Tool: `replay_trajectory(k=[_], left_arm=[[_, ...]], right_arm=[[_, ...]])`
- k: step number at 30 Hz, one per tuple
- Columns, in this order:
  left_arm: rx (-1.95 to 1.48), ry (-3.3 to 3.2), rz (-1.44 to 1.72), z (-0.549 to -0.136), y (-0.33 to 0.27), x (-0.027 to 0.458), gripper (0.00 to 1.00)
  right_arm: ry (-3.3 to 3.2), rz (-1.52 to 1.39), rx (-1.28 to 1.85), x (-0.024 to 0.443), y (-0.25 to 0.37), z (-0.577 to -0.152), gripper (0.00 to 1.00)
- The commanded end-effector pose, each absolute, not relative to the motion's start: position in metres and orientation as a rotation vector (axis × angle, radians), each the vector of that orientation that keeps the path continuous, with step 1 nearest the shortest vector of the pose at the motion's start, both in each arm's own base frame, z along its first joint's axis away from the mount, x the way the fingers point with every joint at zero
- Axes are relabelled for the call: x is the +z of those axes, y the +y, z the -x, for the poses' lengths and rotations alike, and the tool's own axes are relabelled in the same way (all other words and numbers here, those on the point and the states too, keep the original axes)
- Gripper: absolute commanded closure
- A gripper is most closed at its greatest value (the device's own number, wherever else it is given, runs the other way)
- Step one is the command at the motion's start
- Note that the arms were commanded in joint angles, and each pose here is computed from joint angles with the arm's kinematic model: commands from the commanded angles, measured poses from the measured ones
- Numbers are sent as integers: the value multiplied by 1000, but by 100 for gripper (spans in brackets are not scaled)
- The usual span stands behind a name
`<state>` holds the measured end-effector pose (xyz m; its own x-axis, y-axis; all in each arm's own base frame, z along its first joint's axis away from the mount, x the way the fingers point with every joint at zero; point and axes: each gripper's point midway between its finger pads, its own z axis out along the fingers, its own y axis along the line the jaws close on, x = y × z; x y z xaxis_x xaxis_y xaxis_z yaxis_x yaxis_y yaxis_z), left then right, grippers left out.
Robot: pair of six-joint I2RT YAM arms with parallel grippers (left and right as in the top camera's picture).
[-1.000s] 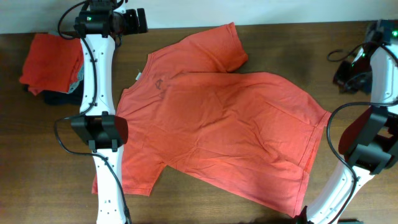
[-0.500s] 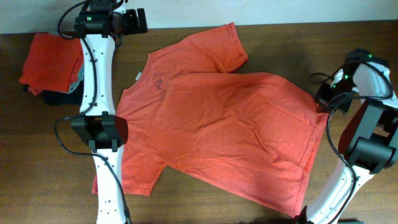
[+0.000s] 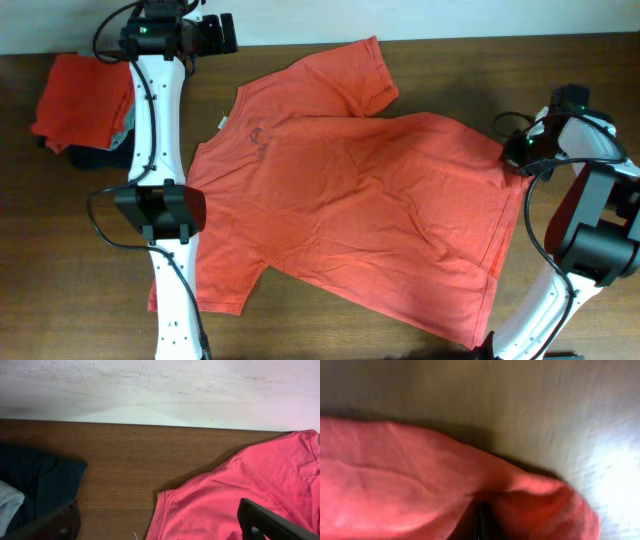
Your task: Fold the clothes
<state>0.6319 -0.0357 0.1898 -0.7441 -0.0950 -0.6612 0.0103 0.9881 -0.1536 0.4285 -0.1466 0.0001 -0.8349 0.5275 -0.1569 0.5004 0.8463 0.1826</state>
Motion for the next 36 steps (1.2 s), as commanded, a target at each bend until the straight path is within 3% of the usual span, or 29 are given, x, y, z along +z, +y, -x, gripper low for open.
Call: replay_trajectory(k=[1,20,24,32,33,34,36], left_arm=[[-204,2383,53,-631,-38,201,1],[-204,2383,53,-631,-38,201,1],[-204,2383,53,-631,-38,201,1],[-204,2383,53,-631,-38,201,1],[-204,2383,53,-631,-38,201,1],[-204,2383,53,-631,-38,201,1],[-204,2383,53,-631,-38,201,1]], right_arm=[[2905,-810,38,-45,-158,-412,96],[2606,-781,-100,-35,-214,-471,96],[2579,-721,-124,-8,-231,-486,96],[2497,-560,-191,104,-254,-527,94],[2487,-556,-189,119,-254,-529,89],[2479,-553,-183,136,-253,-530,77],[2474,-542,-155,160,-249,-529,41]])
